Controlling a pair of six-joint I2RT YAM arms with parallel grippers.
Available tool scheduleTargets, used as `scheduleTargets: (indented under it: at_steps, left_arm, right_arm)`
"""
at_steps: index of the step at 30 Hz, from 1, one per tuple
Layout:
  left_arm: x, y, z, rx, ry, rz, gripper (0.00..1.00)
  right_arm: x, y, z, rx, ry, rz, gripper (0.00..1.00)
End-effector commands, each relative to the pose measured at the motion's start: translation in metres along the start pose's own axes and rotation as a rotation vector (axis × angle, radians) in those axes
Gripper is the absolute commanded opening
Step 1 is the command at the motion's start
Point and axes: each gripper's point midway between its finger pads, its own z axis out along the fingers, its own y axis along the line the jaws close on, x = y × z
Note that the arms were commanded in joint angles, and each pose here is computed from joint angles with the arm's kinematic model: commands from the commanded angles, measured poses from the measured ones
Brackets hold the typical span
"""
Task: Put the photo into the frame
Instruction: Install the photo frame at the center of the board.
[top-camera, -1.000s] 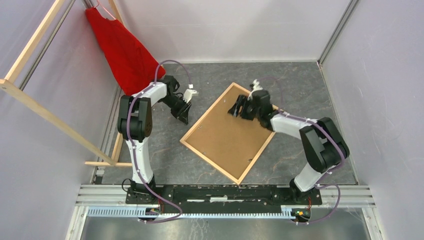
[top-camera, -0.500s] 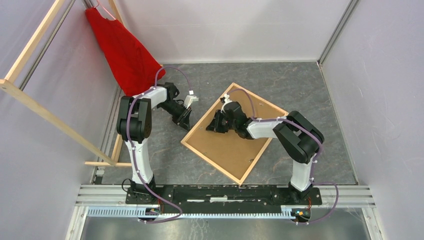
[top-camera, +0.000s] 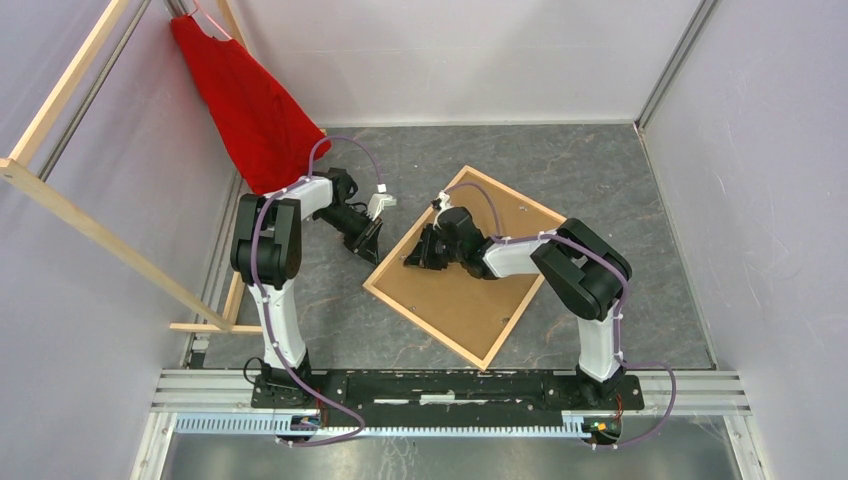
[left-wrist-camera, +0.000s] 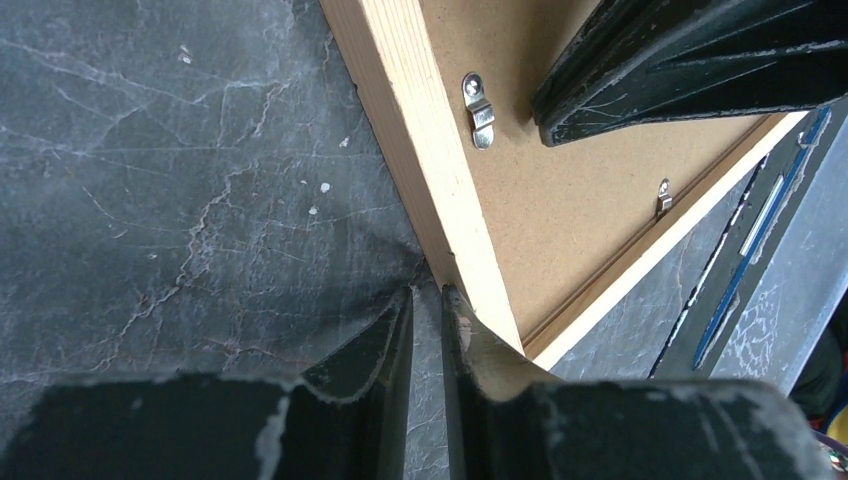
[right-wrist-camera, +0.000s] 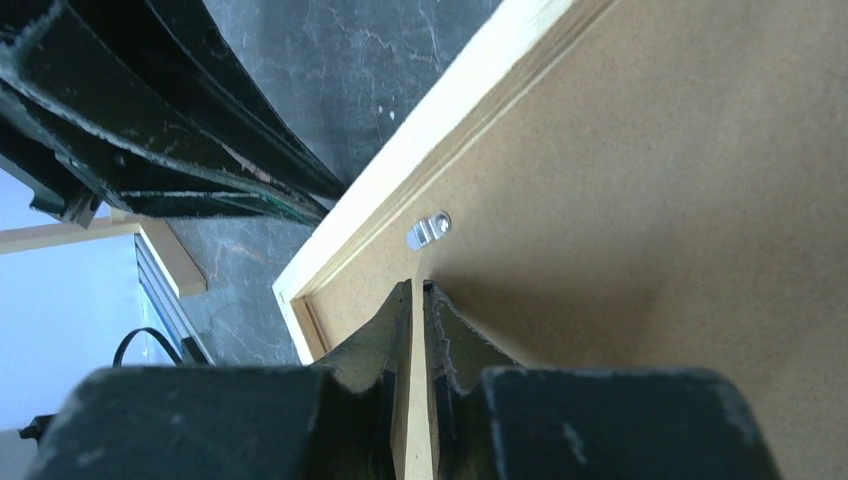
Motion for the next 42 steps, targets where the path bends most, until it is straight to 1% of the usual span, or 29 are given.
scheduleTargets:
  at_steps: [1, 22, 36, 38, 40, 42]
  left_arm:
    - [-0.008, -0.006, -0.005, -0.004, -0.032, 0.064, 0.24]
    - [-0.007, -0.016, 0.007, 0.006, -0.014, 0.09, 0.23]
    - [-0.004, -0.02, 0.009, 0.009, -0.006, 0.102, 0.22]
    - [-0.003, -0.019, 0.008, 0.003, -0.001, 0.101, 0.22]
    - [-0.004, -0.017, 0.006, -0.009, 0.0, 0.108, 0.22]
    - [-0.008, -0.013, -0.001, -0.044, 0.001, 0.12, 0.22]
  right_arm:
    - [-0.016, 0.011, 0.01, -0.017, -0.045, -0.015, 0.13]
    - [-0.022, 0.003, 0.023, 0.018, -0.06, -0.017, 0.09]
    - [-0.025, 0.002, 0.022, 0.03, -0.072, -0.031, 0.08]
    - [-0.029, 0.006, 0.018, 0.024, -0.08, -0.041, 0.1]
    - [-0.037, 0.011, 0.01, 0.016, -0.099, -0.054, 0.13]
    - [-0.046, 0.011, -0.004, 0.006, -0.122, -0.053, 0.24]
